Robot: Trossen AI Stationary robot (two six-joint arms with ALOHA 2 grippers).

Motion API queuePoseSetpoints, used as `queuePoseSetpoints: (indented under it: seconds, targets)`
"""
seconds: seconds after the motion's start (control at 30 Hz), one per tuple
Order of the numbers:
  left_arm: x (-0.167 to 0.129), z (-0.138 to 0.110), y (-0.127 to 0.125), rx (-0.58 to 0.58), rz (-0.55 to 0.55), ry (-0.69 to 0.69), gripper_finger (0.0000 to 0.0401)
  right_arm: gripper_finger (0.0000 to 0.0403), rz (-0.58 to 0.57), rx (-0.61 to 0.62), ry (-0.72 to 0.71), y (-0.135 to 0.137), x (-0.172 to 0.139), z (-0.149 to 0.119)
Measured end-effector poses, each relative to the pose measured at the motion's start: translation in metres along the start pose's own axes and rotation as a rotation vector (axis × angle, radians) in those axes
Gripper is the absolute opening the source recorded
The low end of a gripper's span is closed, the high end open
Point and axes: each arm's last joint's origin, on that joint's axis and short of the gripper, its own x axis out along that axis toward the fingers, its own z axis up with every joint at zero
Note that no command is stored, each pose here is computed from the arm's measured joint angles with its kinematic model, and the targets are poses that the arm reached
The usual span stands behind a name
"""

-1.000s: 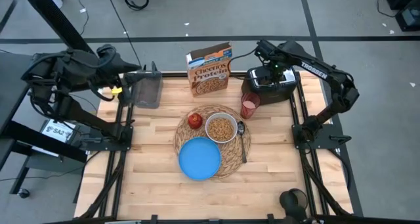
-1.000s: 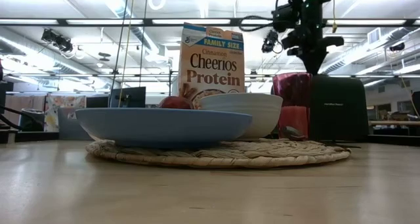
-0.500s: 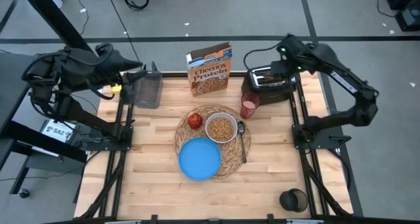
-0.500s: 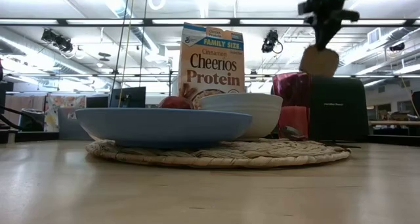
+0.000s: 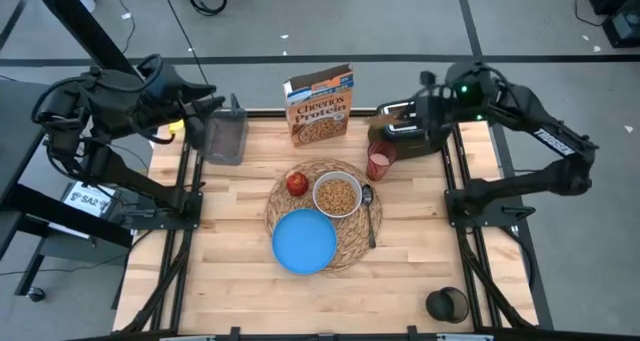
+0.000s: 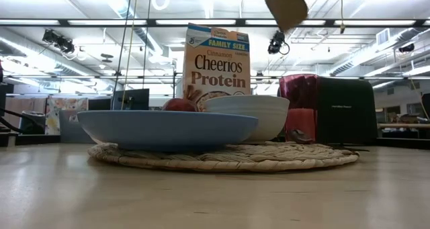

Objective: Arrange a breakfast setting
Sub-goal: Put the bagel on top of the blue plate

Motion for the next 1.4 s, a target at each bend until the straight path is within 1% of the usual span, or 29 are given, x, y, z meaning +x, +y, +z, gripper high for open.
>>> queuePoseSetpoints:
  seconds: [0.07,0.2,0.37,0.47,0.6,0.77,0.97,1.1,1.2,1.33,1.4]
  targets:
    - [0.000,-0.001,0.000,-0.029,0.003,0.006,0.0139,0.0023,0.061,-0.008,-0.071,0.009,0.007,0.012]
    - [0.000,-0.004,0.001,-0.046,0.013,0.037,0.0139,0.0022,0.163,-0.054,-0.155,0.035,0.026,0.038]
    - [-0.001,-0.008,0.003,-0.038,0.022,0.068,0.0139,0.0022,0.247,-0.068,-0.233,0.079,0.050,0.071]
    - [-0.002,-0.010,0.004,-0.026,0.024,0.085,0.0139,0.0022,0.271,-0.062,-0.270,0.110,0.064,0.089]
    - [-0.001,-0.013,0.003,-0.004,0.003,0.124,0.0139,0.0022,0.273,-0.004,-0.333,0.147,0.082,0.110]
    - [-0.002,-0.016,0.003,0.012,-0.014,0.155,0.0139,0.0022,0.275,0.044,-0.409,0.190,0.103,0.128]
    - [-0.004,-0.020,0.006,0.035,-0.010,0.187,0.0139,0.0022,0.321,0.037,-0.444,0.238,0.125,0.136]
    - [-0.004,-0.020,0.007,0.039,-0.008,0.192,0.0139,0.0022,0.351,-0.003,-0.420,0.267,0.138,0.132]
    - [-0.005,-0.020,0.008,0.037,-0.008,0.190,0.0139,0.0022,0.366,-0.052,-0.372,0.287,0.152,0.125]
    - [-0.006,-0.021,0.008,0.025,-0.008,0.190,0.0139,0.0022,0.324,-0.132,-0.277,0.312,0.170,0.112]
    - [-0.006,-0.021,0.008,0.009,-0.022,0.196,0.0139,0.0022,0.261,-0.189,-0.238,0.321,0.176,0.106]
